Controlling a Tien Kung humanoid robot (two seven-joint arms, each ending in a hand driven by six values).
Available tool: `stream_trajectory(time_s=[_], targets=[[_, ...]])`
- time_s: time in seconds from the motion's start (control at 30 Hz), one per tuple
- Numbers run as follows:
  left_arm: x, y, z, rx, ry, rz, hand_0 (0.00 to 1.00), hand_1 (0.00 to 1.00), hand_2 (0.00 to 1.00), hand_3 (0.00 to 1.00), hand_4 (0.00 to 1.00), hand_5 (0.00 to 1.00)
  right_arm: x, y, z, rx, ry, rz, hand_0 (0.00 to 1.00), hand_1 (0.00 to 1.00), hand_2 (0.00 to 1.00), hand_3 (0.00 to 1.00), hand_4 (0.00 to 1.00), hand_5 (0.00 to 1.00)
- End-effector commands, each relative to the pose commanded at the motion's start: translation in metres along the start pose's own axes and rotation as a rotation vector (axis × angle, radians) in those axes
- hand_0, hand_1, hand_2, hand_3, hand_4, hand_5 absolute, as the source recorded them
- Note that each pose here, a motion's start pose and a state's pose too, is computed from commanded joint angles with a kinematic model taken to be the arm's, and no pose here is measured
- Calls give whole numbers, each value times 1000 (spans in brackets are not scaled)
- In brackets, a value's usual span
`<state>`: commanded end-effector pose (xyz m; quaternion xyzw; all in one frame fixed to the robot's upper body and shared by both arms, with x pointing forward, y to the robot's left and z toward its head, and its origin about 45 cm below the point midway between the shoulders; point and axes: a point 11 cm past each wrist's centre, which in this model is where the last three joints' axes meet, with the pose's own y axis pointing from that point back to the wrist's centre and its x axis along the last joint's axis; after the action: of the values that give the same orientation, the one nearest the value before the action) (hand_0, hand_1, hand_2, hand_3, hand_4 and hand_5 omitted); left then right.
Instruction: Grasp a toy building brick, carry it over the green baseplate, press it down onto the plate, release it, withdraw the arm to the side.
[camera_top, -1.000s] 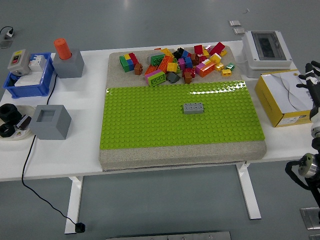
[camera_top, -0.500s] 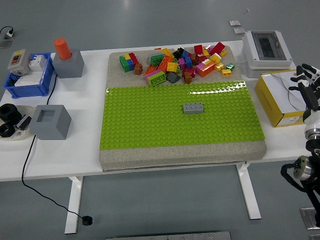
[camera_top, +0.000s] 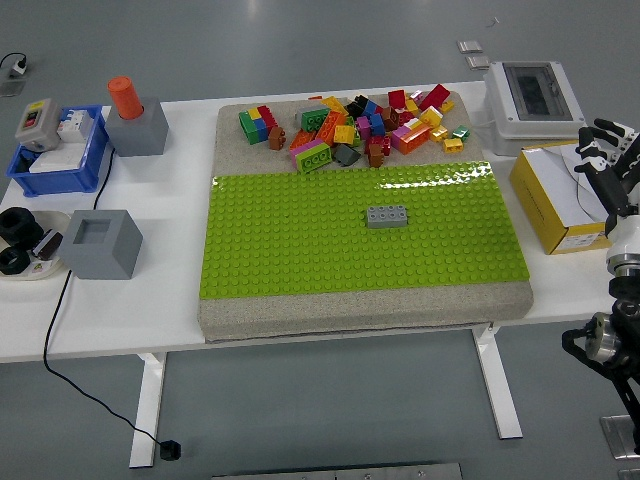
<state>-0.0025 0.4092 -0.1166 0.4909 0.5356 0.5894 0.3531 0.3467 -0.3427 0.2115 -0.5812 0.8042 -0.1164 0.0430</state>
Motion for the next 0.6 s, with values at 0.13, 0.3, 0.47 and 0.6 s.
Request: stream_trajectory(time_s=[0.13,0.3,0.47,0.6], targets=[[-1,0,1,1,0,-7,747,681,684,768,998,904,-4,1,0,0,1,-11,419,527,660,630,786,445],[-5,0,3,-7,18,-19,729,704,710,767,992,877,-6,3,2,-7,4,-19,421,526,659,629,787,447],[-8,0,5,-11,28,-23,724,708,710,766,998,876,-7,4,3,-5,13,-24,422,525,659,626,787,446],[-9,1,8,-9,17,-25,726,710,709,767,998,892,-6,4,2,6,34,-24,420,525,658,626,781,447]])
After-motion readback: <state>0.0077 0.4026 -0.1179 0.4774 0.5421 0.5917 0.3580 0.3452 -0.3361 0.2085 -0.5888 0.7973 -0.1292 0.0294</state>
